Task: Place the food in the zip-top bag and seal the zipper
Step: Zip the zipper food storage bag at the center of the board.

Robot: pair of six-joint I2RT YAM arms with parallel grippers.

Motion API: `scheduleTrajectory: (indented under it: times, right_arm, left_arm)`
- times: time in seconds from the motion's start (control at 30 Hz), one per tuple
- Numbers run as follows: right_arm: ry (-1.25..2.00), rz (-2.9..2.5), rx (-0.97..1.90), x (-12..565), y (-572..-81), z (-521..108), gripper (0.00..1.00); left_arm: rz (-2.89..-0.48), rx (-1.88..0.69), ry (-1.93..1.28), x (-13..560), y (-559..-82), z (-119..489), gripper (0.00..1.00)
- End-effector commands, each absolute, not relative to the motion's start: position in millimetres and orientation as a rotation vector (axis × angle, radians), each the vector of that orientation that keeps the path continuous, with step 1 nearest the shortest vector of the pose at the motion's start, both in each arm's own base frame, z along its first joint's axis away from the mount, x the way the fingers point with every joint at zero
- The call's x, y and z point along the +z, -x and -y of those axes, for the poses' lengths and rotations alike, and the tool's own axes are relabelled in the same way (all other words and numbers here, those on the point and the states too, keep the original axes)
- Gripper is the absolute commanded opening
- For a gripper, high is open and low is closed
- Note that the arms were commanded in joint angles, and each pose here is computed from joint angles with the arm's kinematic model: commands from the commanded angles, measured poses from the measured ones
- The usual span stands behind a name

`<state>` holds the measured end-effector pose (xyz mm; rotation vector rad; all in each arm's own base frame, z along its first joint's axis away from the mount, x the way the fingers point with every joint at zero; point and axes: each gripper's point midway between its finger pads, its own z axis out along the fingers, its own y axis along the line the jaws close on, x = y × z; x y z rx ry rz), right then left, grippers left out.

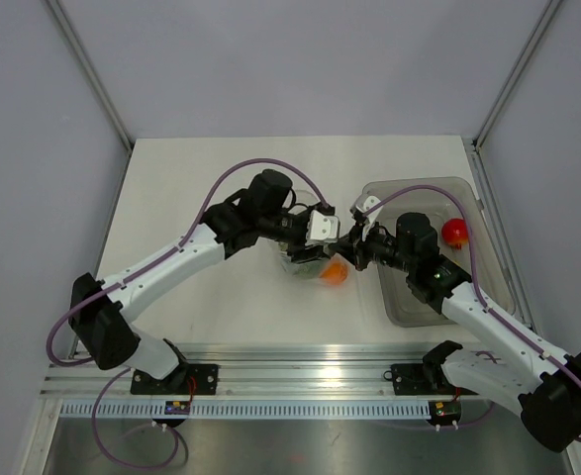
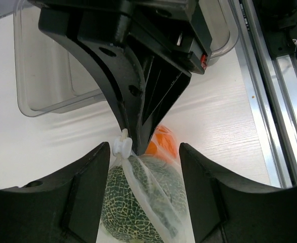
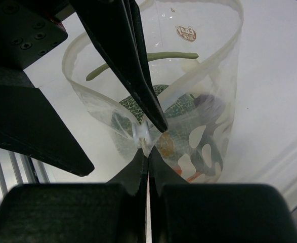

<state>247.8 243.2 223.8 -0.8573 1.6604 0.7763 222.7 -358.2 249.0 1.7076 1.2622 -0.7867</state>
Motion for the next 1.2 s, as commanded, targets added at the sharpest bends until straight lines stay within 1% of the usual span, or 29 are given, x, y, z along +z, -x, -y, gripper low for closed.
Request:
scheduleTrajectory:
  times: [0.0, 0.2, 0.43, 0.47, 0.53, 0.57, 0.6, 0.67, 0.83, 0.87, 1.17]
  right_arm:
    - [0.865, -1.555, 0.778, 250.8, -251.3, -246.0, 0.00]
    - [0.864, -1.558, 0.773, 251.2, -251.9, -244.1, 0.00]
    - [0.850, -1.570, 0.739, 249.0, -253.0, -237.4, 0.00]
    - [0.846, -1.564, 0.736, 251.2, -252.8, -236.7, 0.00]
    - [0.838, -1.564, 0.731, 251.7, -253.4, -235.8, 0.00]
    - [0.833, -1.563, 0.726, 252.5, -254.4, -234.9, 0.00]
    - [0.821, -1.572, 0.723, 251.2, -255.5, -233.9, 0.00]
    - [0.796, -1.560, 0.713, 255.6, -256.8, -231.7, 0.00]
    - [0.674, -1.524, 0.659, 263.0, -262.9, -217.7, 0.00]
    - [0.663, -1.523, 0.653, 262.8, -262.8, -215.8, 0.00]
    - [0.531, -1.615, 0.539, 247.1, -275.6, -192.6, 0.00]
  left_arm:
    - [-1.154, -0.821, -1.718, 269.6, -222.9, 370.8, 0.59]
    - [-1.179, -0.843, -1.723, 266.6, -225.1, 375.1, 0.57]
    - [-1.222, -0.847, -1.709, 269.2, -227.2, 373.6, 0.45]
    - [-1.222, -0.847, -1.708, 269.3, -226.1, 372.6, 0.40]
    - [-1.225, -0.848, -1.709, 268.8, -225.3, 371.7, 0.33]
    - [-1.226, -0.850, -1.712, 267.8, -225.2, 371.9, 0.24]
    - [-1.226, -0.854, -1.715, 267.3, -224.9, 371.5, 0.22]
    - [-1.242, -0.857, -1.719, 264.6, -225.1, 370.5, 0.19]
    - [-1.268, -0.857, -1.712, 261.7, -227.7, 368.8, 0.01]
    - [-1.270, -0.855, -1.709, 261.7, -228.3, 368.8, 0.00]
    - [-1.333, -0.847, -1.650, 264.9, -239.4, 359.9, 0.00]
